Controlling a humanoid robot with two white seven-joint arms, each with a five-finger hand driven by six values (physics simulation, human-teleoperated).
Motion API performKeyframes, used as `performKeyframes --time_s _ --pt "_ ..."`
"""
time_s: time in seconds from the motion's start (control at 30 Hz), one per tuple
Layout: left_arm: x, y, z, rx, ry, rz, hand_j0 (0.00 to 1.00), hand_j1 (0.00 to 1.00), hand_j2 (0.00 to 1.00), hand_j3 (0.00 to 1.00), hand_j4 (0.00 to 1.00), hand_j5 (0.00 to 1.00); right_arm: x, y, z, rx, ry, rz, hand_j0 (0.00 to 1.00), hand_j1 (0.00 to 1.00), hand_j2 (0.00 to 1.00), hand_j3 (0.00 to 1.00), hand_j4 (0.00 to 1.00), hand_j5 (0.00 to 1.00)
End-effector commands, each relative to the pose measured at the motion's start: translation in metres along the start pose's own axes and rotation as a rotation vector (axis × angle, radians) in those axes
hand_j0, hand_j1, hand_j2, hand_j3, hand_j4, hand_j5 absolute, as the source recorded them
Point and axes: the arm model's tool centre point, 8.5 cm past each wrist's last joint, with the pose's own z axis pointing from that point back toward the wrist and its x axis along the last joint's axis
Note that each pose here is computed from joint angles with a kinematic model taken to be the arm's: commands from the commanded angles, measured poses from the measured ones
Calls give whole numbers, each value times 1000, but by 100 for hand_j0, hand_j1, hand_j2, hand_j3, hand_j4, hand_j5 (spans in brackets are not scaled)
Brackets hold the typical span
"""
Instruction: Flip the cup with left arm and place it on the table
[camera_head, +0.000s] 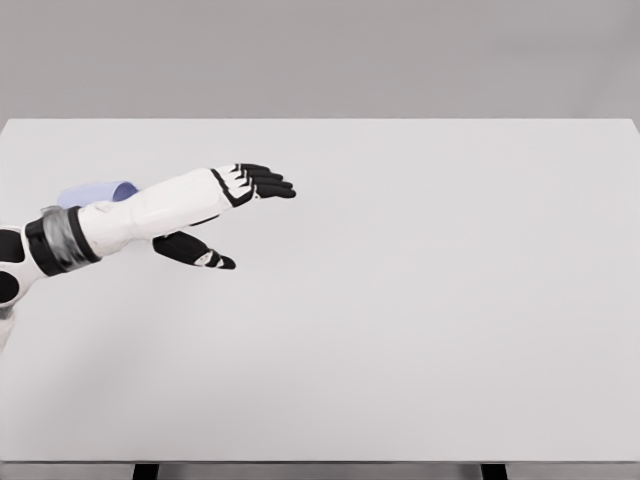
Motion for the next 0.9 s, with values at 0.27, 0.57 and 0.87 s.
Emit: performKeyframes --time_s 0.27,0.57,0.87 --pt "-47 34 53 9 257 -109 100 100 100 100 100 100 -2 0 0 0 6 -3 100 100 100 100 100 100" --pt "-92 99 82 -78 595 56 100 100 100 100 100 100 -3 0 0 0 7 -3 100 100 100 100 100 100" --pt "-94 96 90 -242 767 255 100 100 100 100 100 100 -3 0 0 0 7 -3 100 100 100 100 100 100"
